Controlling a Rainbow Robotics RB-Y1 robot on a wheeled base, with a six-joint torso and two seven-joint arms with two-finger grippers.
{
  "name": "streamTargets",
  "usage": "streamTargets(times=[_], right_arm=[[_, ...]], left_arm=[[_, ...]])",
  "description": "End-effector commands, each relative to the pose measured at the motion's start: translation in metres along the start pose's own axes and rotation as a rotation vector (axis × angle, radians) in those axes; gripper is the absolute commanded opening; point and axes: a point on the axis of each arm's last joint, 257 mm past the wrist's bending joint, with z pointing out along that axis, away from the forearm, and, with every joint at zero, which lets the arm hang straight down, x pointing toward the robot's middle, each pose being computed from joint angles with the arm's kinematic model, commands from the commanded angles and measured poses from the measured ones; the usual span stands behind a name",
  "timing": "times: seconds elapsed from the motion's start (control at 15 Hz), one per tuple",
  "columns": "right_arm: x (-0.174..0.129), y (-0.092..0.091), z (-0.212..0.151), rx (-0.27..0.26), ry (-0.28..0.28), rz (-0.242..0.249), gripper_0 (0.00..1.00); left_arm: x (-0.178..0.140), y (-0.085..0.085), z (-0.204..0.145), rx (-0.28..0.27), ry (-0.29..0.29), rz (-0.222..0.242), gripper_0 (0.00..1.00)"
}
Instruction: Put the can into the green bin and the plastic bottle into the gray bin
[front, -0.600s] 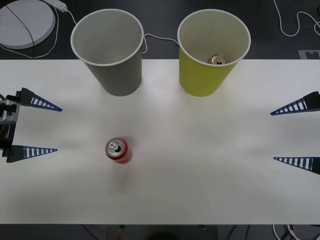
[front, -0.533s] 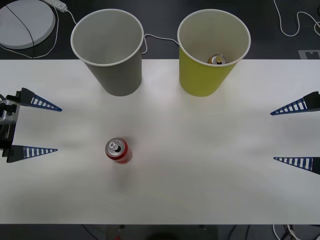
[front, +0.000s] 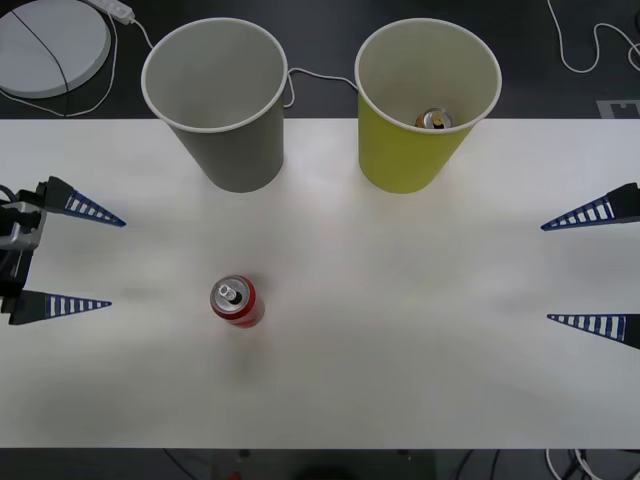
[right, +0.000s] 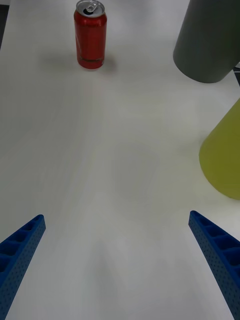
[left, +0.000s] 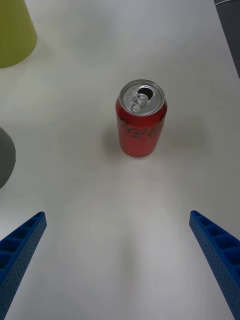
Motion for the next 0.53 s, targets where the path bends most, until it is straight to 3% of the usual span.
streamTargets(times=[0.07, 0.2, 0.53], right_arm=[[0.000, 0.000, 0.000, 0.000, 0.000, 0.000, 1.00], [0.000, 0.000, 0.000, 0.000, 0.000, 0.000, 1.00], [0.000, 0.000, 0.000, 0.000, 0.000, 0.000, 1.00]], left_arm=[[0.001, -0.010, 0.006, 0.018, -0.032, -0.031, 1.00], [0.004, -0.015, 0.012, 0.019, -0.088, -0.090, 1.00], [0.018, -0.022, 0.035, -0.029, -0.199, -0.105, 1.00]])
